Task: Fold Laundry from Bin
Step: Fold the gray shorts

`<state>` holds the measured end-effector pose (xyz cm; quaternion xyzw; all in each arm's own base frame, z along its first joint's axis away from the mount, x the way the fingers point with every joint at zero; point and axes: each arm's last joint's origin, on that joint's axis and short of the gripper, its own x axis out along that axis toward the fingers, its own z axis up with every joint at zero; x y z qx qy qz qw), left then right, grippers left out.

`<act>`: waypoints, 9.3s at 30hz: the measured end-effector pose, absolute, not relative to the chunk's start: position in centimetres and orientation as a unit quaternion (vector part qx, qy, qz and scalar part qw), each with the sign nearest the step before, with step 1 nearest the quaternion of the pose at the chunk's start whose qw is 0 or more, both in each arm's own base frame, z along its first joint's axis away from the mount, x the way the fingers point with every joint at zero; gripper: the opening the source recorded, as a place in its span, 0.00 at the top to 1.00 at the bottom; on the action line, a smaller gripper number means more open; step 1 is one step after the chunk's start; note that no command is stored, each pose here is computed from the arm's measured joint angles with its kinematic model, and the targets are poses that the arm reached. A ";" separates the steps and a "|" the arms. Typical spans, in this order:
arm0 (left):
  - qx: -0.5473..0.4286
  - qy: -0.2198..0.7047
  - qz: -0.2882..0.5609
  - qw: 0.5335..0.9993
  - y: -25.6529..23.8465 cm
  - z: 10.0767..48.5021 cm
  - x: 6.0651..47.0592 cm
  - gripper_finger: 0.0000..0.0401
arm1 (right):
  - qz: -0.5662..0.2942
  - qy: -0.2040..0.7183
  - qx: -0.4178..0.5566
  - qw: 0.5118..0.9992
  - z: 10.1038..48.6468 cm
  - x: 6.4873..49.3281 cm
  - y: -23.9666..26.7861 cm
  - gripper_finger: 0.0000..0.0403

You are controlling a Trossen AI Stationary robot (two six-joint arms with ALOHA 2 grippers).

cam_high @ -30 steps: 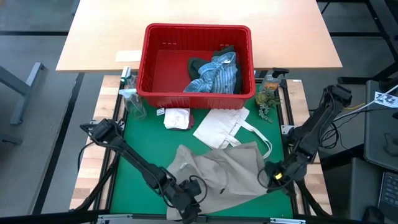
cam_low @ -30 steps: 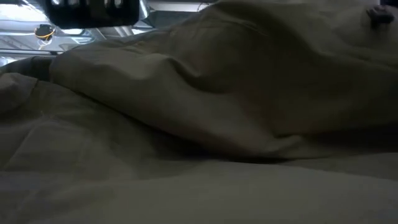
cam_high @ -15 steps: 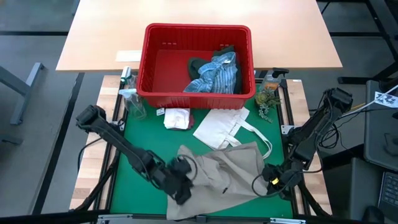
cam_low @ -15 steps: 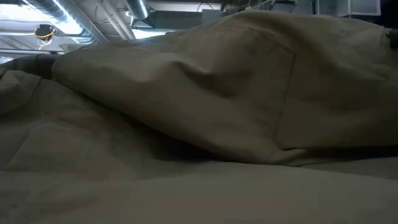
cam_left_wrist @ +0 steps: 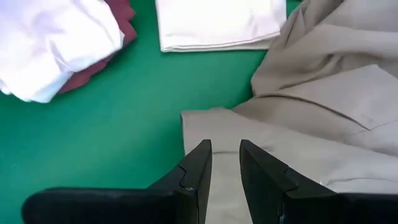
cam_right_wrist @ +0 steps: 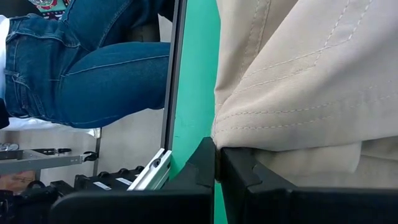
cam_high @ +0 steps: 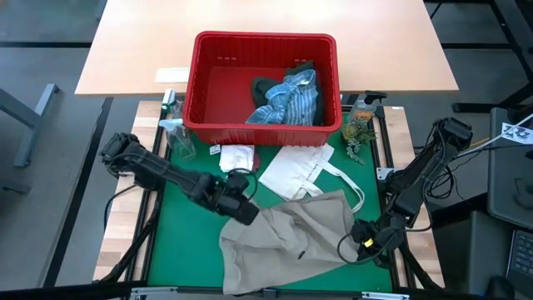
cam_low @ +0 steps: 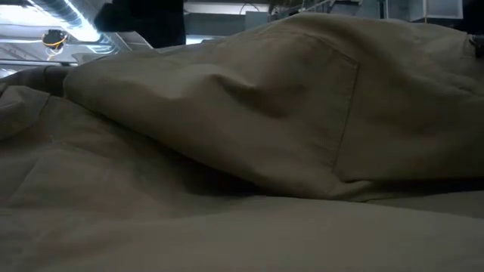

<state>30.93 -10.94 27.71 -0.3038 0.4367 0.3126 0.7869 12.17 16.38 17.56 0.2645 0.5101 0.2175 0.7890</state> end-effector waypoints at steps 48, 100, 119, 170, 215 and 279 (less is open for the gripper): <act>-0.330 0.480 0.081 0.809 -9.5 25.7 33.7 0.68 | 0.220 0.509 0.260 0.790 17.6 12.2 16.4 0.99; -0.338 0.450 0.021 0.826 -8.5 22.1 33.9 0.68 | 0.225 0.506 0.250 0.794 17.5 12.2 16.4 0.99; -0.406 0.424 -0.007 0.810 -9.1 22.8 34.5 0.68 | 0.225 0.506 0.250 0.794 17.5 12.2 16.4 0.99; -0.471 0.327 0.022 0.819 -12.1 25.7 34.8 0.99 | 0.161 0.337 0.328 0.868 21.9 11.7 13.7 0.99; -0.237 0.238 0.520 0.785 -3.9 30.1 22.7 1.00 | -0.297 0.069 0.213 0.928 25.5 13.1 -6.5 0.99; -0.241 0.257 0.382 0.854 -11.5 30.3 19.8 1.00 | -0.097 0.214 0.313 0.920 26.8 8.7 -3.6 0.99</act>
